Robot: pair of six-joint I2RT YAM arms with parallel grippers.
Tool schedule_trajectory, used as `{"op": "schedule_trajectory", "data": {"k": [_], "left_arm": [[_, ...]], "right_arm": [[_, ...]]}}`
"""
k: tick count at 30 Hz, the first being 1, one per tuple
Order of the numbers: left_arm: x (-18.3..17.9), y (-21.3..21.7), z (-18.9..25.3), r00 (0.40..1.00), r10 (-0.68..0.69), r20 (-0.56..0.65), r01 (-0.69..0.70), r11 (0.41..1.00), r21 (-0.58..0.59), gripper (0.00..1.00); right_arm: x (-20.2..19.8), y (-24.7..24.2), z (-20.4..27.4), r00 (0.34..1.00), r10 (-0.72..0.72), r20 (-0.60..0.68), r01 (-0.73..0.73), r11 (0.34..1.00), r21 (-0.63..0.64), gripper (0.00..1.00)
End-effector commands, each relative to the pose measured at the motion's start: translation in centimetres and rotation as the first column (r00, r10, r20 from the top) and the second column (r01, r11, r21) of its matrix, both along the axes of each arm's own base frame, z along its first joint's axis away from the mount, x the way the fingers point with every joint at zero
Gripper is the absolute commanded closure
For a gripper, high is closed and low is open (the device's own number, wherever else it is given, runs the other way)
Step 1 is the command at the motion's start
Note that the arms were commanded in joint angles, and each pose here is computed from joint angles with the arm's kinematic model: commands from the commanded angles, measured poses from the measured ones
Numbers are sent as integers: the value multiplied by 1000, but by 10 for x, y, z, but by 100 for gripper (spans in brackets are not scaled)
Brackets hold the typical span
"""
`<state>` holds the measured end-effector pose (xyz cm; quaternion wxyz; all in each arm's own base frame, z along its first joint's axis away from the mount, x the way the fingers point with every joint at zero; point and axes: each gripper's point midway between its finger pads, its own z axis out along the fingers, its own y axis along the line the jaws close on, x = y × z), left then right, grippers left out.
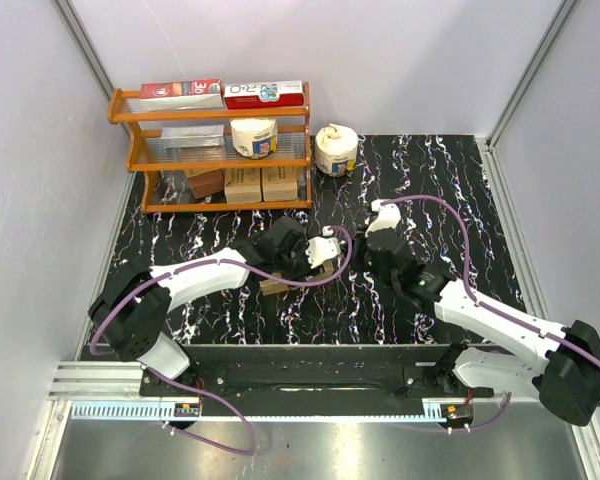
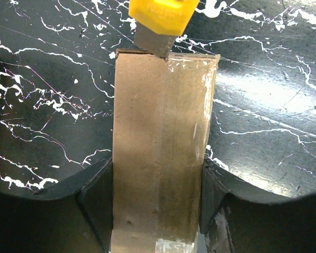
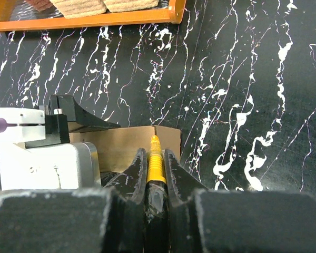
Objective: Unpack the express box
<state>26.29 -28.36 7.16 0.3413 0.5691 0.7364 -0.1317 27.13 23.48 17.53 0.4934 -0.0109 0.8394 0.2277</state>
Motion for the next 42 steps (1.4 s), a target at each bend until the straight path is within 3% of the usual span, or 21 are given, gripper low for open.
{"op": "schedule_trajectory", "data": {"k": [1,8,24,42], "left_arm": [[-7,15,-19,1000,0,-24,2,997,73,62],[-6,14,-18,999,19,-36,-17,998,65,62],[-2,28,-35,963,137,-232,-117,988,100,63],[6,43,-52,954,202,-221,-163,970,180,65]], "right_arm": [[5,3,2,1000,9,19,-9,1000,7,100],[-2,4,-13,999,36,-31,-36,999,-10,100],[-44,-5,-55,971,153,-186,-167,984,-63,100],[-68,-19,-63,944,168,-285,-203,974,-97,100]]}}
